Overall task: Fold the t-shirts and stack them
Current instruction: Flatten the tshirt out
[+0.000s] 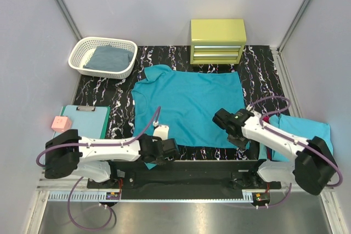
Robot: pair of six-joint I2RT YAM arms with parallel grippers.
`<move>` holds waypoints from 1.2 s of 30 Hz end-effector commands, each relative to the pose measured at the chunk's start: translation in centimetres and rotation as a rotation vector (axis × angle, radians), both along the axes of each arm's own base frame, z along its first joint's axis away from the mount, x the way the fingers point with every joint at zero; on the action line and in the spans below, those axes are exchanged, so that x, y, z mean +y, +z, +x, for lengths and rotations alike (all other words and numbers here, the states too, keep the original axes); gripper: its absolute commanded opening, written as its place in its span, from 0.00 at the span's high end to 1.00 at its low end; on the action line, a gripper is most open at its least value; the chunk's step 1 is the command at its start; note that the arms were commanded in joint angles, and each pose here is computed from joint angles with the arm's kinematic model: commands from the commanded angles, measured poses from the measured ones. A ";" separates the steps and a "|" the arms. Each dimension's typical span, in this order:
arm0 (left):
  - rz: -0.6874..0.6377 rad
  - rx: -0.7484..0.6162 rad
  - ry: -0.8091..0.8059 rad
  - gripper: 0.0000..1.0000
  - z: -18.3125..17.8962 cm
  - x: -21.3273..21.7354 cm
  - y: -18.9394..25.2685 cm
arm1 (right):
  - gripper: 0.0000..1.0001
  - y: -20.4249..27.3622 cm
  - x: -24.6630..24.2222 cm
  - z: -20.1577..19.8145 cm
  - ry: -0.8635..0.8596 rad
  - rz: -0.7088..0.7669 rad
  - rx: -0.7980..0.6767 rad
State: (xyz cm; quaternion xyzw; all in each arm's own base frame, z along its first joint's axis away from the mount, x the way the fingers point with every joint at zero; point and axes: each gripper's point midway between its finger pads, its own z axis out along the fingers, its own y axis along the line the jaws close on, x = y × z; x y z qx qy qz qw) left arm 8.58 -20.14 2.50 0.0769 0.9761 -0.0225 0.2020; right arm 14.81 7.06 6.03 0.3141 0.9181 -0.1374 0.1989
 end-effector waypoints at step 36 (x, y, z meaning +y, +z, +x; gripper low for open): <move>-0.069 -0.026 0.193 0.66 19.8 0.4 3.9 | 0.50 5.9 8.9 6.6 0.239 0.052 -0.261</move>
